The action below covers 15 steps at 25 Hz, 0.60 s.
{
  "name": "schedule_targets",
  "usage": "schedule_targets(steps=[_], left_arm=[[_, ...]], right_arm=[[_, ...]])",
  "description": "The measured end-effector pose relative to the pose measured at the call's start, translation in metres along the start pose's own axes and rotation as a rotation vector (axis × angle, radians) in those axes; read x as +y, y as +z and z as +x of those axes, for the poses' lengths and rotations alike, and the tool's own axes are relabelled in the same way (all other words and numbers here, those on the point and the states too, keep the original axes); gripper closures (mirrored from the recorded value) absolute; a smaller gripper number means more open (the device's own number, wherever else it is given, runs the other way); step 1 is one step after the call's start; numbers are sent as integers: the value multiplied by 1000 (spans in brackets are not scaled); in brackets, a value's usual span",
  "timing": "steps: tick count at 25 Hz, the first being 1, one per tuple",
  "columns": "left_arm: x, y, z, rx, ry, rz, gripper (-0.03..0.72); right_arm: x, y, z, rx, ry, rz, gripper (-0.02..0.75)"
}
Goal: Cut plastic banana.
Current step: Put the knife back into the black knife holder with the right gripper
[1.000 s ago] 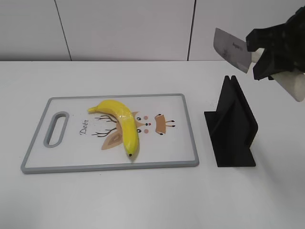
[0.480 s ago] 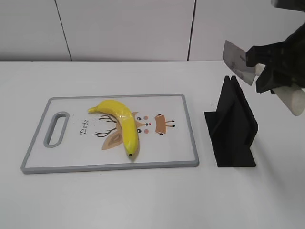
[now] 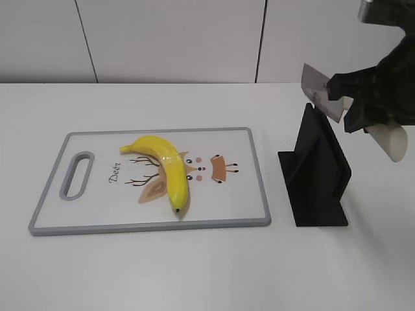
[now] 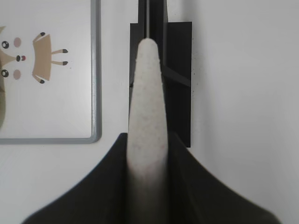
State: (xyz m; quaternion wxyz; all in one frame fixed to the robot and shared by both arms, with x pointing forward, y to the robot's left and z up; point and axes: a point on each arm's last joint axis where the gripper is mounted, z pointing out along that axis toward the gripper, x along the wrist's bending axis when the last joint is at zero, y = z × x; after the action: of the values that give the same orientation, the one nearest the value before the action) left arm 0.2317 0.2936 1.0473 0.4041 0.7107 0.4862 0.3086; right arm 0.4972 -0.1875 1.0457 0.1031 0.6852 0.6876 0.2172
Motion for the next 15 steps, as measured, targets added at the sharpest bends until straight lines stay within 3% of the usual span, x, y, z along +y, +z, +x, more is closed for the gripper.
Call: schedule_targets(steps=[15], left_arm=[[0, 0, 0, 0, 0, 0, 140]], right_arm=[[-7, 38, 2, -29, 37, 156, 568]])
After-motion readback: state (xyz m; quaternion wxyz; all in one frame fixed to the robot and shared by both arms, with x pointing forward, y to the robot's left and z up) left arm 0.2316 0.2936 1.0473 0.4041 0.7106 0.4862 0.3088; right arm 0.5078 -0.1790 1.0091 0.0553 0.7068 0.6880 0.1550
